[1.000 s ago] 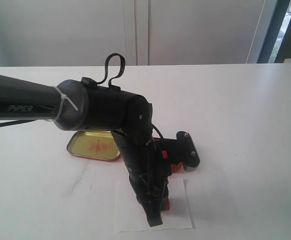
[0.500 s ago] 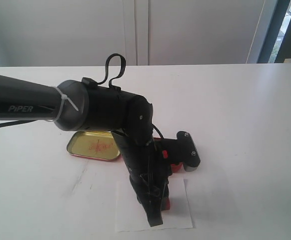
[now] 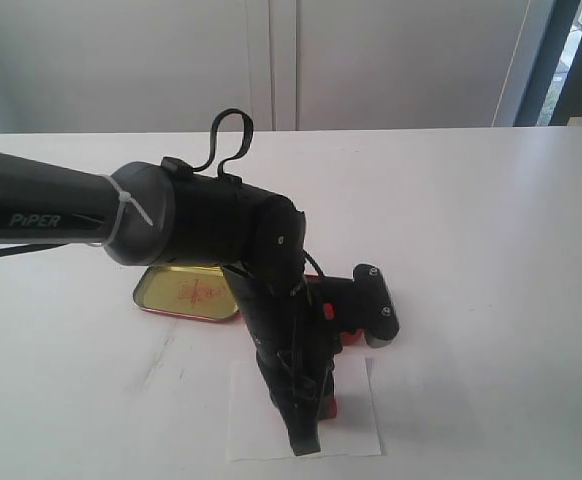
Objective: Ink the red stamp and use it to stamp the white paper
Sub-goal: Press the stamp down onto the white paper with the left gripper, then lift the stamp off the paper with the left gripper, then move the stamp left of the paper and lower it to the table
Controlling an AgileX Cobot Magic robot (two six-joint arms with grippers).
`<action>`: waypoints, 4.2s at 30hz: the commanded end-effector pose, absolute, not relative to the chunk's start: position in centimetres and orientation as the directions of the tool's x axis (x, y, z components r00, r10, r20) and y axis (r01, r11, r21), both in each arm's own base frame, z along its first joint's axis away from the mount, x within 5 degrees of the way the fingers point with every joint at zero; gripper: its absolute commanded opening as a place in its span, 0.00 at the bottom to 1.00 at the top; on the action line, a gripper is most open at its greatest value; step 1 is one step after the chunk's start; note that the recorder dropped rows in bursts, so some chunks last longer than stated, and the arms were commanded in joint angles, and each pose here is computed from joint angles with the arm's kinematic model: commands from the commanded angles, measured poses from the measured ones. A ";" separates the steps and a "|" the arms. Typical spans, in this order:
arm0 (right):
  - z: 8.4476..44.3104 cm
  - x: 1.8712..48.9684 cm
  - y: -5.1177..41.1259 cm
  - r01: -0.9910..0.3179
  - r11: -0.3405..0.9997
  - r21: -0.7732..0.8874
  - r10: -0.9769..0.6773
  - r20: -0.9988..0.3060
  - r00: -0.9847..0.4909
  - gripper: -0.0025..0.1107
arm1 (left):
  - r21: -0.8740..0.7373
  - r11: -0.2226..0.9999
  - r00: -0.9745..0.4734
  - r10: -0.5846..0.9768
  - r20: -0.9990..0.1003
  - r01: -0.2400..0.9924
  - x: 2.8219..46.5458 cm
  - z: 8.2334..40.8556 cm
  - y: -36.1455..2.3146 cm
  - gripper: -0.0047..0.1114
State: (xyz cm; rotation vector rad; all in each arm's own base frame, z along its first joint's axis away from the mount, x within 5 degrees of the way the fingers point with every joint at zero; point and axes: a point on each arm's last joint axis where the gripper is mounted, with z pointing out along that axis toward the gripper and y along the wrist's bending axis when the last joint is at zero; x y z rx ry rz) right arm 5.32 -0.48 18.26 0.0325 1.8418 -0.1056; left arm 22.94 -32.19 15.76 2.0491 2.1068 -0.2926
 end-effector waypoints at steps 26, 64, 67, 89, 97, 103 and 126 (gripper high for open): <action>18.2 5.3 -0.5 0.082 0.995 -0.064 -0.041 -0.965 -0.257 0.02 | 0.027 -0.041 0.046 0.973 -0.224 0.999 23.3 20.7 -31.9 0.04; 18.2 5.3 -0.5 0.082 0.995 -0.064 -0.041 -0.965 -0.257 0.02 | -0.295 0.493 -0.574 0.722 -0.387 0.819 27.3 25.6 -23.8 0.04; 18.2 5.3 -0.5 0.082 0.995 -0.064 -0.041 -0.965 -0.257 0.02 | -0.337 0.539 -0.636 0.658 -0.403 0.772 27.3 25.1 -22.4 0.04; 18.2 5.3 -0.5 0.082 0.995 -0.064 -0.041 -0.965 -0.257 0.02 | -0.678 0.539 -0.866 0.275 -0.418 0.499 24.7 20.4 -14.0 0.04; 18.2 5.3 -0.5 0.082 0.995 -0.064 -0.041 -0.965 -0.257 0.02 | -0.651 0.627 -0.900 0.229 -0.371 0.428 23.9 18.0 -13.1 0.04; 18.2 5.3 -0.5 0.082 0.995 -0.064 -0.041 -0.965 -0.257 0.02 | -0.672 0.634 -0.922 0.211 -0.324 0.382 23.9 16.7 -13.1 0.04; 18.2 5.3 -0.5 0.082 0.995 -0.064 -0.041 -0.965 -0.257 0.02 | -0.639 0.730 -0.969 0.148 -0.197 0.242 25.0 12.0 -12.8 0.04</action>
